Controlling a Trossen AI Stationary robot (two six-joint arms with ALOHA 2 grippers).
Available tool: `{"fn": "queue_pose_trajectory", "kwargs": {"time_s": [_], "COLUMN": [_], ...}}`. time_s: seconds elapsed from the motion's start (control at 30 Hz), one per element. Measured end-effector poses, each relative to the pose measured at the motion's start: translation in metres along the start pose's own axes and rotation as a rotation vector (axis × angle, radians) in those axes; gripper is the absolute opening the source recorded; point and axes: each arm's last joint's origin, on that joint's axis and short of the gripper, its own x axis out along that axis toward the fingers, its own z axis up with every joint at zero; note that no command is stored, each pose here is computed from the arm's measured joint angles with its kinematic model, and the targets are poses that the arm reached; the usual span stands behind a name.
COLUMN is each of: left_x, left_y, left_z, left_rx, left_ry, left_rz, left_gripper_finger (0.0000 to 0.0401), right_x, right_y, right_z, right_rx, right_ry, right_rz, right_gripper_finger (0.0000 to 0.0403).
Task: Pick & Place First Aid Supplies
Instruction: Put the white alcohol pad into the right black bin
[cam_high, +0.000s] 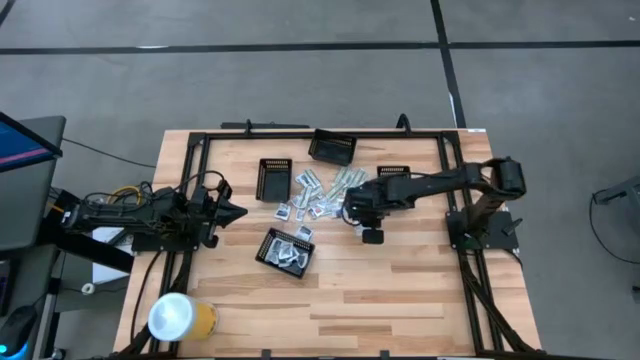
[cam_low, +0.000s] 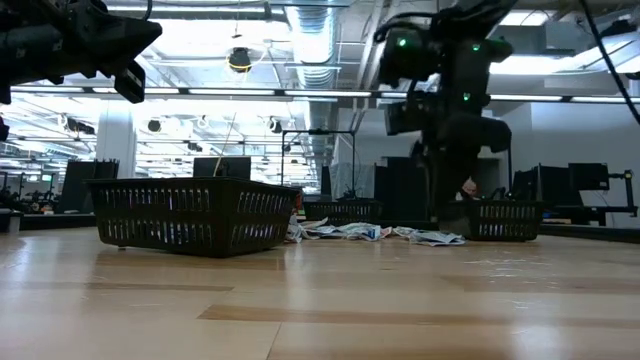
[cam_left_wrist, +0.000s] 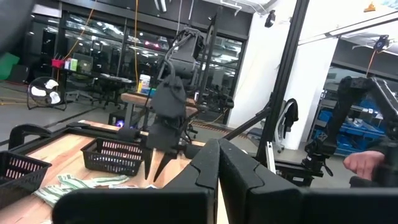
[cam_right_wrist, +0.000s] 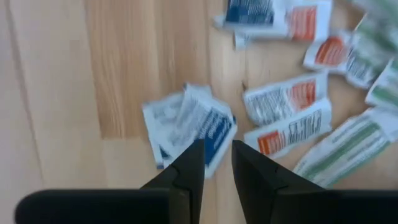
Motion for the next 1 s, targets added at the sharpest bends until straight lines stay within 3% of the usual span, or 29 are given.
{"fn": "queue_pose_trajectory", "kwargs": {"time_s": [0.13, 0.6, 0.77, 1.0], "left_x": [0.0, 0.0, 0.0, 0.0], "left_y": [0.0, 0.0, 0.0, 0.0], "left_z": [0.0, 0.0, 0.0, 0.0], "left_rx": [0.0, 0.0, 0.0, 0.001], "left_ry": [0.0, 0.0, -0.001, 0.0], "left_rz": [0.0, 0.0, 0.0, 0.001], "left_gripper_finger": [0.0008, 0.0008, 0.0008, 0.0008], "right_x": [-0.005, 0.037, 0.037, 0.023], "right_y": [0.009, 0.03, 0.031, 0.026], "right_z": [-0.001, -0.003, -0.002, -0.002], "right_rx": [0.005, -0.008, -0.01, 0.005], "right_ry": [-0.096, 0.021, 0.008, -0.021], "right_rz": [0.009, 0.022, 0.015, 0.016], "right_gripper_finger": [0.0075, 0.0075, 0.0073, 0.0016]}}
